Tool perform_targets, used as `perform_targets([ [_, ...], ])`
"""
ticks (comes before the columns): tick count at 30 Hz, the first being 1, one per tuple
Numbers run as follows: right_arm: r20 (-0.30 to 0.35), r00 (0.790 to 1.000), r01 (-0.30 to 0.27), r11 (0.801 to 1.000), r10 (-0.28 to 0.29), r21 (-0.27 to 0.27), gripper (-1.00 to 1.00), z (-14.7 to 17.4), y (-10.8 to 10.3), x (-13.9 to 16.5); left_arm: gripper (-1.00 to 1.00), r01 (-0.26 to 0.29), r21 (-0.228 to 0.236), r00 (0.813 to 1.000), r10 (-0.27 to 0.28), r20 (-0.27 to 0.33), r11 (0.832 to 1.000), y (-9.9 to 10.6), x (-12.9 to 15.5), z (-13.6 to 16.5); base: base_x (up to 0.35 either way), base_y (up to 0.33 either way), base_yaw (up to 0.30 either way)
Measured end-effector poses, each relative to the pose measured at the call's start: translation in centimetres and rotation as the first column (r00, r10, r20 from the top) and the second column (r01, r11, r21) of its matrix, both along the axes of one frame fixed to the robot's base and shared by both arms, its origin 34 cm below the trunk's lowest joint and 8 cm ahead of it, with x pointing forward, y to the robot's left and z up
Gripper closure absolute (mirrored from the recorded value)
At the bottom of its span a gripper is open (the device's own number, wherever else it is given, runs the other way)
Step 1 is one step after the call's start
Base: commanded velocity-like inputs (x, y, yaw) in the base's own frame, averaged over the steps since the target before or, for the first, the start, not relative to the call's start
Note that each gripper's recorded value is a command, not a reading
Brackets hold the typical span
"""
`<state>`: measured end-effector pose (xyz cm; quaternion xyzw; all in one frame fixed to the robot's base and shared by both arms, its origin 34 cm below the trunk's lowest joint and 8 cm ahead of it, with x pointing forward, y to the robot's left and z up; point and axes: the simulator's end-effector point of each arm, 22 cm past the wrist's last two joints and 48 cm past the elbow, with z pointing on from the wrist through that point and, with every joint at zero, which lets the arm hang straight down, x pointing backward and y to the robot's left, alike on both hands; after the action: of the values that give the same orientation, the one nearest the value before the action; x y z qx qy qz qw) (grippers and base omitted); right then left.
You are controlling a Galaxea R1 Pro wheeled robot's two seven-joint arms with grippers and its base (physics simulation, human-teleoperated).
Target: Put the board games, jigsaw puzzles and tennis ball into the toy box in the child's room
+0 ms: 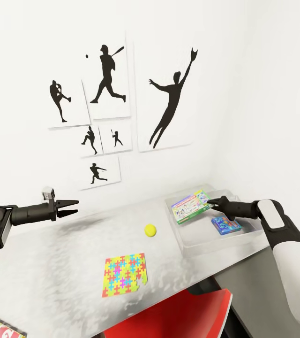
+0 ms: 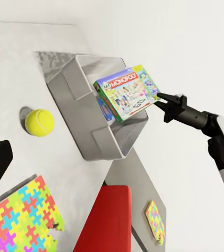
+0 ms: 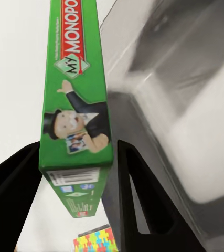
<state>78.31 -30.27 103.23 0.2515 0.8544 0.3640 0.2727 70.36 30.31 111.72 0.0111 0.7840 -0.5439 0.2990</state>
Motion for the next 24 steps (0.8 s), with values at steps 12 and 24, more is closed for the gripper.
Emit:
perform_targets([
  [12,-0.03,1.0,-0.007,1.0,0.007,-0.005,1.0,-0.7,0.05,-0.01,-1.0,0.0,0.0,1.0,0.0,0.001,1.0,0.01,0.0,0.02,0.0,0.0,0.0],
  [24,-0.042,0.999,-0.027,0.999,0.026,-0.024,1.0,-1.2,0.5,-0.25,-1.0,-0.001,0.0,1.0,0.001,0.001,1.0,0.03,0.01,0.03,0.0,0.0,0.0],
])
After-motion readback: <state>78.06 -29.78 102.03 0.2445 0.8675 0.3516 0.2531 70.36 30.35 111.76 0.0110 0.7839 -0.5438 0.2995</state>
